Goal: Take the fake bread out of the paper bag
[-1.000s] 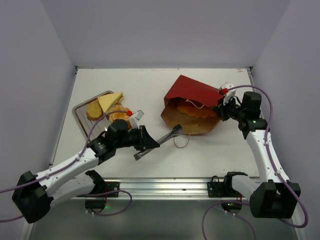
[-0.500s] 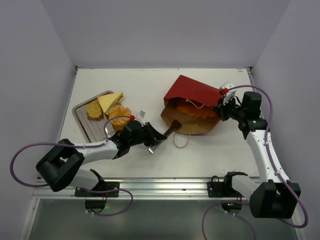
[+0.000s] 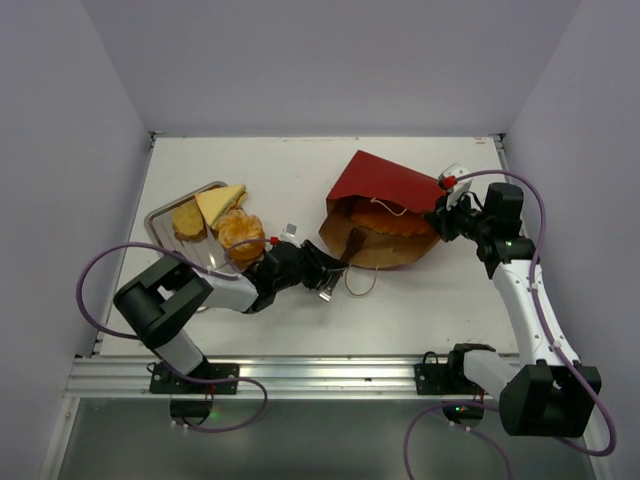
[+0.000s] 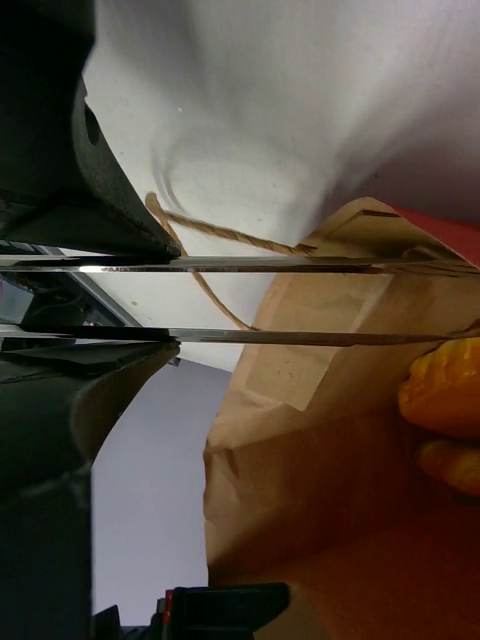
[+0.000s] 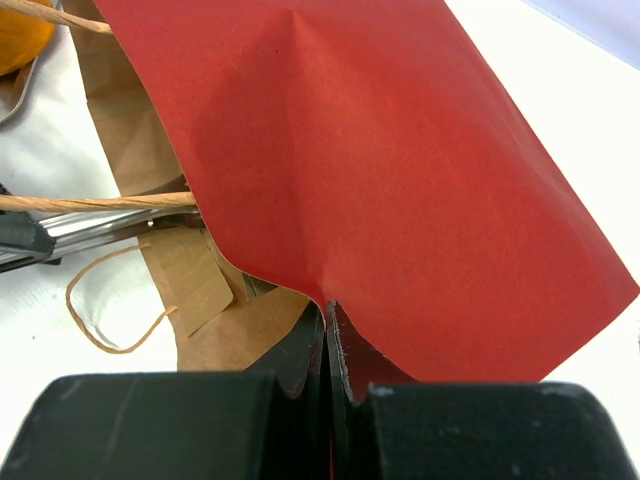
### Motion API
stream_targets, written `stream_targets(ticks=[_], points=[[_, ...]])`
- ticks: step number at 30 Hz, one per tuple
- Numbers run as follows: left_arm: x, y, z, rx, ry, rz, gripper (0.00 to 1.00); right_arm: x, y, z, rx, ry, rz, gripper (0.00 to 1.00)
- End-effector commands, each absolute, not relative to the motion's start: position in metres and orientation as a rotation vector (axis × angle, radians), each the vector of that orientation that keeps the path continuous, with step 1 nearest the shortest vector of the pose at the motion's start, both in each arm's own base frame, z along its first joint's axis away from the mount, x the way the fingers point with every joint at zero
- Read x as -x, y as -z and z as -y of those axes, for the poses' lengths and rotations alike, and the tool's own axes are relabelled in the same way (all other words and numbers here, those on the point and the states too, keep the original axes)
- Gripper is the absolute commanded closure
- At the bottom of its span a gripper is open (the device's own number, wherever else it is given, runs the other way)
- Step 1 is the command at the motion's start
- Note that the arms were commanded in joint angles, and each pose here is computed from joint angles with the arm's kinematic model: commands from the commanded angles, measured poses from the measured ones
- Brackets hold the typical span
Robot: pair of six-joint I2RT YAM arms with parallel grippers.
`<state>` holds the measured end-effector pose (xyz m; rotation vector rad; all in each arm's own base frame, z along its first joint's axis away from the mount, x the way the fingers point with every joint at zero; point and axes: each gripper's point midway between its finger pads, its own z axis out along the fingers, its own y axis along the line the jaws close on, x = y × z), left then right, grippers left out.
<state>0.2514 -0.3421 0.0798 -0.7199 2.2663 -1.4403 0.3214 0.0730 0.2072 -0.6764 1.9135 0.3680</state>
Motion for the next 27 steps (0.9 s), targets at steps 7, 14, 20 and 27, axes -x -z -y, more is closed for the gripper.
stream_targets(ticks=[7,14,20,27], points=[[-0.281,-0.121,0.365,0.723,1.559,-2.095,0.58,-0.320,-0.218,-0.081,0.693,-0.407,-1.851,0.98],[-0.288,-0.111,0.371,0.772,1.541,-2.120,0.57,-0.319,-0.218,-0.082,0.695,-0.412,-1.850,0.98],[-0.289,-0.110,0.371,0.799,1.540,-2.127,0.55,-0.319,-0.219,-0.082,0.694,-0.414,-1.847,0.98],[-0.288,-0.115,0.371,0.799,1.548,-2.125,0.53,-0.319,-0.219,-0.082,0.693,-0.414,-1.846,0.98]])
